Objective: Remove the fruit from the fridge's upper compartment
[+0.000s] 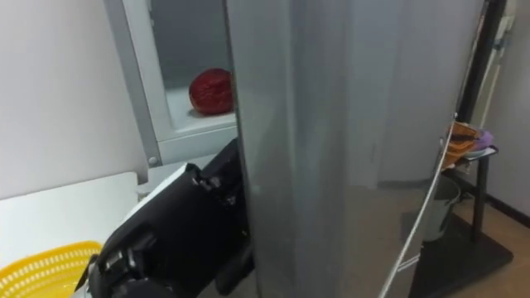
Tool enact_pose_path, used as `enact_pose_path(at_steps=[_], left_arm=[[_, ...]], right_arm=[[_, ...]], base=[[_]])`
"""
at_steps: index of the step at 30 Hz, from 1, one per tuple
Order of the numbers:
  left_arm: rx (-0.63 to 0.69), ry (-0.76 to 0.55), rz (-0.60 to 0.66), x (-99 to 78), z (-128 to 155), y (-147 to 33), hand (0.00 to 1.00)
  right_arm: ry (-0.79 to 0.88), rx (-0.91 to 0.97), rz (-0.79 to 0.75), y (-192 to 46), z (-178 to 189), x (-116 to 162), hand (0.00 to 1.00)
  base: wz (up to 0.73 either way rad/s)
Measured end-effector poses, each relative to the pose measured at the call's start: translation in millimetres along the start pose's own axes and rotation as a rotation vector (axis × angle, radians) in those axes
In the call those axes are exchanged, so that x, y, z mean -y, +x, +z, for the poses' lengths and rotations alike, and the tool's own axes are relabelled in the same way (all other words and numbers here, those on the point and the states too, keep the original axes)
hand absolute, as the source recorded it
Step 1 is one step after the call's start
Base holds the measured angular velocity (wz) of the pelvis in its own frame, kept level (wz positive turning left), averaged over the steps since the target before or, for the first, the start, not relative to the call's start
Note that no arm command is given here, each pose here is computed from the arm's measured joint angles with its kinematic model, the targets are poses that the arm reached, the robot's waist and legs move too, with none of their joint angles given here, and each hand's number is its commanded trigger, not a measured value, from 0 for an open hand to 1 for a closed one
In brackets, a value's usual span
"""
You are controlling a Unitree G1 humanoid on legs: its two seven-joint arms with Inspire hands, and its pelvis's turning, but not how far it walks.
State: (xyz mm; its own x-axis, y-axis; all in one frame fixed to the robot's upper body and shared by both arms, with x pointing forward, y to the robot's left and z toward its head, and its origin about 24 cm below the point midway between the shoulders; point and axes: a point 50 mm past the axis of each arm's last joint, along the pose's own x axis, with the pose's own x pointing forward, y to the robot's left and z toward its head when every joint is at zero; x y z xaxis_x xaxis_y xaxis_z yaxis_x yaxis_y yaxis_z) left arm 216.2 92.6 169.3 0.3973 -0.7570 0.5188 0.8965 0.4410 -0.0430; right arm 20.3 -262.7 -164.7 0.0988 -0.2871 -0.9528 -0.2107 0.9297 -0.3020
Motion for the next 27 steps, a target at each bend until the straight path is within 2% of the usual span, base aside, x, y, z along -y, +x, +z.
enact_pose_path(at_steps=[14, 27], left_arm=[[0.004, -0.003, -0.092, 7.4, 0, 12.0, 0.0], [0.008, -0.013, -0.104, 9.8, -2, 14.2, 0.0]], right_arm=[[0.014, 0.002, -0.034, 0, 0, 7, 0.0], [0.019, 0.003, -0.048, 0, 0, 9, 0.0]], base=[[-0.04], [-0.02]])
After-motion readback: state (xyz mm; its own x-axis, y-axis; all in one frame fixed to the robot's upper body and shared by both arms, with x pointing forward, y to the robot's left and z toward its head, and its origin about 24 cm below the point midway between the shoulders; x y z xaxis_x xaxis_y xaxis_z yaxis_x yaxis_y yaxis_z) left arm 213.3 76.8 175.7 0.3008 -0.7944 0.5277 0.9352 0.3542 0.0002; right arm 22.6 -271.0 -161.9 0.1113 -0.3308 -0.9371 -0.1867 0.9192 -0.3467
